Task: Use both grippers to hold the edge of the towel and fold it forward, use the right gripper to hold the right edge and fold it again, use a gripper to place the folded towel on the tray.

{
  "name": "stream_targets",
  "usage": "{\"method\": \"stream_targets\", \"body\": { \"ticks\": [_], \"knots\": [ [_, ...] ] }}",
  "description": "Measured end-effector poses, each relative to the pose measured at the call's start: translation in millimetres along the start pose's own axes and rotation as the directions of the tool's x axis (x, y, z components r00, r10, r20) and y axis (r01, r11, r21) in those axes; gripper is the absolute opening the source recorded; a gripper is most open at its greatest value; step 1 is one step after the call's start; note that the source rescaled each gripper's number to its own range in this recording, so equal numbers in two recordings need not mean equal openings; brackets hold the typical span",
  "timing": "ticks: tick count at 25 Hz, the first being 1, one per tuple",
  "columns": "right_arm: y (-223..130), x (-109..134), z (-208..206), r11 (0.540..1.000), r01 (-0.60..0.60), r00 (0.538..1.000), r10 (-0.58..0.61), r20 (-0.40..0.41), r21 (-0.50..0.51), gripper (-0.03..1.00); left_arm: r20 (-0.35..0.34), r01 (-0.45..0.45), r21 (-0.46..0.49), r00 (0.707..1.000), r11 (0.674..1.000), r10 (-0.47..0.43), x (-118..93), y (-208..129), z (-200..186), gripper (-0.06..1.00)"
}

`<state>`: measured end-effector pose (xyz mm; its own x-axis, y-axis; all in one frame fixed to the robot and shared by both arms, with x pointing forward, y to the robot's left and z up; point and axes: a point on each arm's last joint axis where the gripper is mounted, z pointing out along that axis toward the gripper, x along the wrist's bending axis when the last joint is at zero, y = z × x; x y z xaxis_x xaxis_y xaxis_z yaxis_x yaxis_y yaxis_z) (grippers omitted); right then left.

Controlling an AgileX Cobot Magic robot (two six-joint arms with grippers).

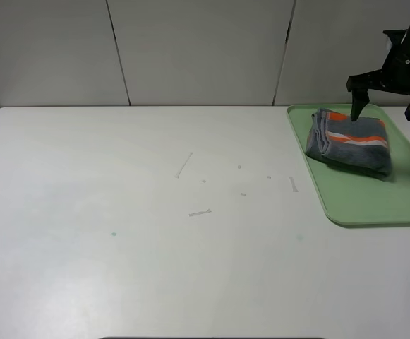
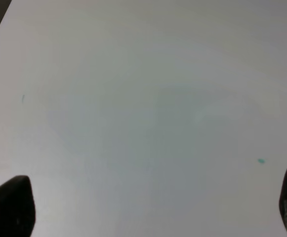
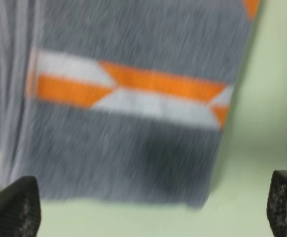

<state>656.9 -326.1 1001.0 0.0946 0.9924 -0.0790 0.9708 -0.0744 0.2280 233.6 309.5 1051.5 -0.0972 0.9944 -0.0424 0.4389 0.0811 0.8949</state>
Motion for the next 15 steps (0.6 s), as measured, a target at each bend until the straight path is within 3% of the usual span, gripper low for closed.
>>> {"method": "stream_targets", "body": {
  "ticks": [5, 15],
  "knots": [
    [-13.2, 2.3, -18.9, 0.995, -0.02, 0.999, 0.024, -0.043, 0.097, 1.0, 0.0, 0.0, 0.0, 1.0, 1.0, 0.0, 0.0, 0.0, 0.0, 1.0],
    [-47.8, 0.7, -66.9, 0.998, -0.03, 0.996, 0.034, -0.085, 0.053, 1.0, 0.0, 0.0, 0.0, 1.0, 1.0, 0.0, 0.0, 0.0, 0.0, 1.0]
  ]
}}
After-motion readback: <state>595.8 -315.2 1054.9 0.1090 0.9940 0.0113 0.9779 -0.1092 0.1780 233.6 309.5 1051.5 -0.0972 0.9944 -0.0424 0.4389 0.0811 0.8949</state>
